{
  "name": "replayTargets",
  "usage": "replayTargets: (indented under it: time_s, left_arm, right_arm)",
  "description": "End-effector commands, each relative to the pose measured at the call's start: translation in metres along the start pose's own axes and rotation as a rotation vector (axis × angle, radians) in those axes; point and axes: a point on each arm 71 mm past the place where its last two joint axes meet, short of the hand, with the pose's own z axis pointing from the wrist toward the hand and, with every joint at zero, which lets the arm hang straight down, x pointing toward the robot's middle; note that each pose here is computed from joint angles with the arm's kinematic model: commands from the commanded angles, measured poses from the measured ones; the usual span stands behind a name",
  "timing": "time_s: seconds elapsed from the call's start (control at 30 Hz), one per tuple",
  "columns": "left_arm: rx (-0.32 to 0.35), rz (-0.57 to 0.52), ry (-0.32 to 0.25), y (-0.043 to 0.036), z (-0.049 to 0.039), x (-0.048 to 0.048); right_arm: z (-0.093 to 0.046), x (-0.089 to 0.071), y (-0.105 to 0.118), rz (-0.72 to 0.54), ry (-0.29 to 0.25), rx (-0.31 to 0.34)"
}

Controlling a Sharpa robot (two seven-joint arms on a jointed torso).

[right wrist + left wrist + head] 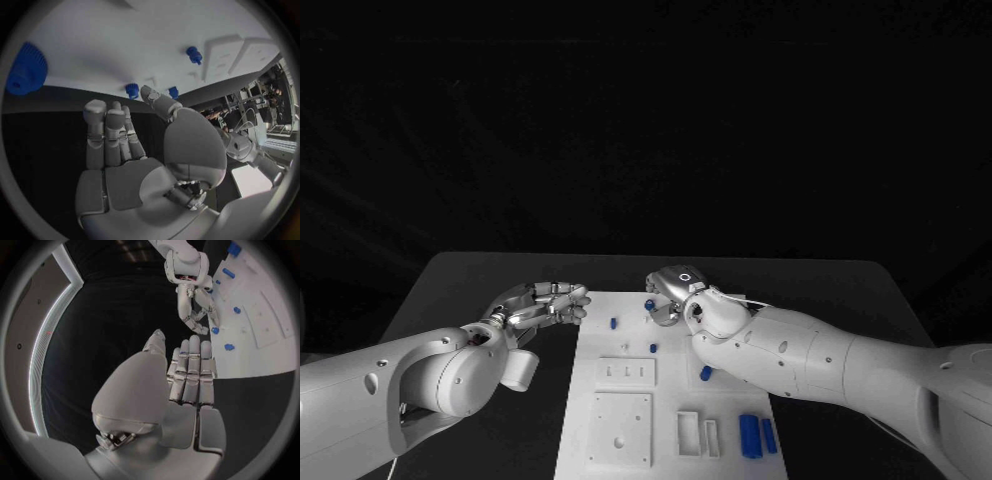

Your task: Assemble the parts on the task board

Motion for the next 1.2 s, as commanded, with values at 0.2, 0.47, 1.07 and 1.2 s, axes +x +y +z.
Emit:
replayTargets:
  time_s: [0.2, 0.47, 1.07, 1.2]
  left_arm:
    - [0.011, 0.006, -0.004, -0.0021, 0.0013, -0.0033]
    - [0.013, 0.010, -0.013, -0.0018, 0.0038, -0.0077]
    - [0.010, 0.010, -0.010, -0.0004, 0.0061, -0.0080]
    - [0.010, 0.010, -0.008, -0.0002, 0.0069, -0.0076]
  right_arm:
    - [-0.010, -0.033, -0.012, 0.068, -0.057, -0.013]
    - [-0.029, -0.053, -0.059, 0.109, -0.018, 0.057]
    - [-0.036, -0.031, -0.101, 0.136, 0.136, 0.152]
    - [-0.038, -0.020, -0.100, 0.130, 0.165, 0.157]
